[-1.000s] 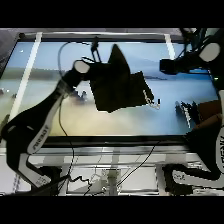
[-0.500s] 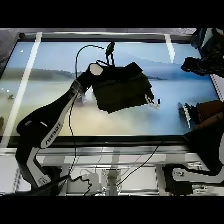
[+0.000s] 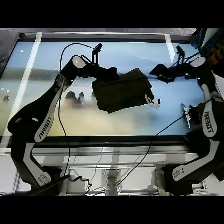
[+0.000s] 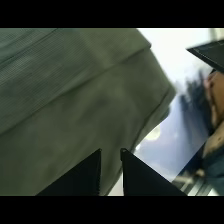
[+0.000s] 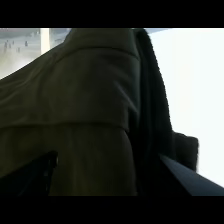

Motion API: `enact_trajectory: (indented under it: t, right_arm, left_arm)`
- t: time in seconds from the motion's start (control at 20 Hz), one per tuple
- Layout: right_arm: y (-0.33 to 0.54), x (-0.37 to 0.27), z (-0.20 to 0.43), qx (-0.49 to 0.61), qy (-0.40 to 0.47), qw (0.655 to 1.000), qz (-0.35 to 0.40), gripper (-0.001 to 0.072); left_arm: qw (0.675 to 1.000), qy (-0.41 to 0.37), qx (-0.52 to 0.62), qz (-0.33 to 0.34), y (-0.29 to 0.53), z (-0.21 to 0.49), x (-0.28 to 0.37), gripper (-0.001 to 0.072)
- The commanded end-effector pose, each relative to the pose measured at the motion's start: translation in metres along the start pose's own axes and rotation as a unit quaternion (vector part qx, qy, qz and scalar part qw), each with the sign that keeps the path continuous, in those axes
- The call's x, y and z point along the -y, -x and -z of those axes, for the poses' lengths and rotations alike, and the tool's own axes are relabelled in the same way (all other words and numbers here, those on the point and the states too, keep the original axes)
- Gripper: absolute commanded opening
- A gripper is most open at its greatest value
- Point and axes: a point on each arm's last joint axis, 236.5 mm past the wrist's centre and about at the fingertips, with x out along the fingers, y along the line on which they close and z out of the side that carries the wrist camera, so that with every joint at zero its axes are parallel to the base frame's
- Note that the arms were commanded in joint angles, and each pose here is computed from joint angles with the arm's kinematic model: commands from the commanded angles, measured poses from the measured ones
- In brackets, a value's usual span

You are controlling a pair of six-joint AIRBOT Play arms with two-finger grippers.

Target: Fold the clothes and pants, and hang the long-sleeved shirts on hangers.

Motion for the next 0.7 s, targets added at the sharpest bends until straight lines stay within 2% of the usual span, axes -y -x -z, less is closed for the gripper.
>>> enact_trajectory:
  t: [0.0,0.2,0.3,0.45,0.65]
  right_arm:
    - [-0.054,-0.003,0.008,-0.008,0.002,1.000,0.010,0.0689]
    - [-0.068,0.039,0.017,-0.037,-0.015,0.995,0.093,0.0688]
    - [-0.063,0.054,0.012,-0.029,-0.028,0.993,0.111,0.0687]
    - [-0.060,0.072,0.023,-0.052,-0.066,0.990,0.110,0.0685]
    - [-0.069,0.075,0.063,-0.137,-0.151,0.978,0.042,0.0686]
  left_arm:
    - [0.999,-0.001,-0.037,-0.008,0.006,0.015,-0.009,0.0142]
    - [0.999,-0.003,-0.051,-0.005,0.003,0.023,-0.007,0.0142]
    - [0.999,-0.001,-0.053,-0.006,0.001,0.024,-0.009,0.0142]
    - [0.998,-0.002,-0.055,-0.009,0.001,0.025,-0.010,0.0142]
    - [0.998,-0.003,-0.056,-0.008,0.000,0.026,-0.009,0.0142]
